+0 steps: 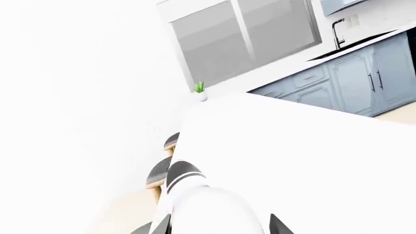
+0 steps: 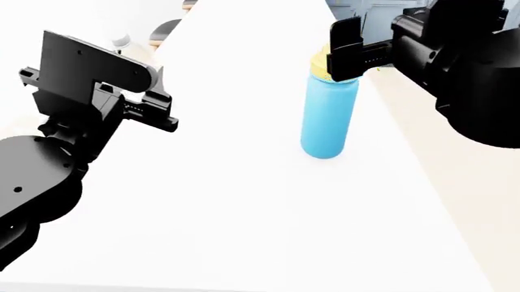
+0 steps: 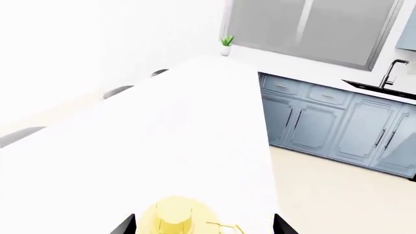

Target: Move the drinks to the dining counter.

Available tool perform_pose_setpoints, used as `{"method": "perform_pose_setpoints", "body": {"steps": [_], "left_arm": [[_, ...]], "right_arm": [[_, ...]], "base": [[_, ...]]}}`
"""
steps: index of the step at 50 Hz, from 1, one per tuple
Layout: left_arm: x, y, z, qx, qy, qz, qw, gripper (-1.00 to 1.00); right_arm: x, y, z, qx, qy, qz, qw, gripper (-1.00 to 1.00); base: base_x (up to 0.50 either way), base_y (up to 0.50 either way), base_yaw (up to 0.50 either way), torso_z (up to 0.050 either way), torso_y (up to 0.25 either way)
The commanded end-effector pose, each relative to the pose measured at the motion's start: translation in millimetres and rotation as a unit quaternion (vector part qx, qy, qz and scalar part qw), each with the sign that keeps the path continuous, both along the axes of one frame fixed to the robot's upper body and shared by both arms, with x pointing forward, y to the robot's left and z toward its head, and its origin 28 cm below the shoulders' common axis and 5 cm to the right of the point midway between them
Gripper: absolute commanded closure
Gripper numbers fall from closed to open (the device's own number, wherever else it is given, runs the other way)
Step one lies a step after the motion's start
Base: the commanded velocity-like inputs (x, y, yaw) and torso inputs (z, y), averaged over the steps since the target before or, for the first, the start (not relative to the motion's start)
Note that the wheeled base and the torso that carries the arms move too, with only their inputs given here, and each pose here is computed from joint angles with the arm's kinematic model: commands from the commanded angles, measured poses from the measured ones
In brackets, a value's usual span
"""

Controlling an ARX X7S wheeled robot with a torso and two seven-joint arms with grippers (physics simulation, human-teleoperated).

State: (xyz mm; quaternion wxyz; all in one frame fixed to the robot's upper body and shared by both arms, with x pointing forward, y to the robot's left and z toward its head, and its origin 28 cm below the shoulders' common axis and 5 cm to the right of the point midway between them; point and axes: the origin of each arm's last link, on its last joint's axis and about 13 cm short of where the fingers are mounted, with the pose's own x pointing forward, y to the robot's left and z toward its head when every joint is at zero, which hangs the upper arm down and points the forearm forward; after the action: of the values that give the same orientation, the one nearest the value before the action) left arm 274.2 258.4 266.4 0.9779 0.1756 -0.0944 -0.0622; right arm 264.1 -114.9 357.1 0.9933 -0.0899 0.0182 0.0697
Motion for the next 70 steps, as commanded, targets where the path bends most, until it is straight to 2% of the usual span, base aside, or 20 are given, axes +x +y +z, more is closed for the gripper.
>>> {"method": "perform_pose_setpoints", "body": {"steps": [1,12,29,39,55,70], "left_arm": [[4,-4.2,-8,-0.015,0.013,-0.012,1.000,1.00],[8,-12.4,-25,-0.010,0.056,-0.045,0.997,1.00],[13,-18.7,-36,0.000,0.080,-0.061,0.995,1.00],[14,-19.3,-40,0.002,0.082,-0.060,0.995,1.00],[10,-20.6,-33,0.033,0.070,-0.056,0.995,1.00],[10,-22.5,-37,0.043,0.077,-0.063,0.994,1.00]], "right_arm": [[-15,-2.7,7,0.001,-0.020,-0.007,1.000,-1.00],[-18,-2.9,14,0.003,-0.032,-0.009,0.999,-1.00],[-17,-4.5,14,0.003,-0.036,-0.013,0.999,-1.00],[-15,-3.6,13,0.003,-0.035,-0.012,0.999,-1.00],[-13,-3.6,13,0.002,-0.033,-0.011,0.999,-1.00],[-13,-3.9,13,0.001,-0.034,-0.012,0.999,-1.00]], "base": [[0.00,0.00,0.00,0.000,0.000],[0.00,0.00,0.00,0.000,0.001],[0.00,0.00,0.00,0.001,0.001],[0.00,0.00,0.00,0.000,0.000],[0.00,0.00,0.00,0.000,0.001],[0.00,0.00,0.00,0.000,0.001]]}}
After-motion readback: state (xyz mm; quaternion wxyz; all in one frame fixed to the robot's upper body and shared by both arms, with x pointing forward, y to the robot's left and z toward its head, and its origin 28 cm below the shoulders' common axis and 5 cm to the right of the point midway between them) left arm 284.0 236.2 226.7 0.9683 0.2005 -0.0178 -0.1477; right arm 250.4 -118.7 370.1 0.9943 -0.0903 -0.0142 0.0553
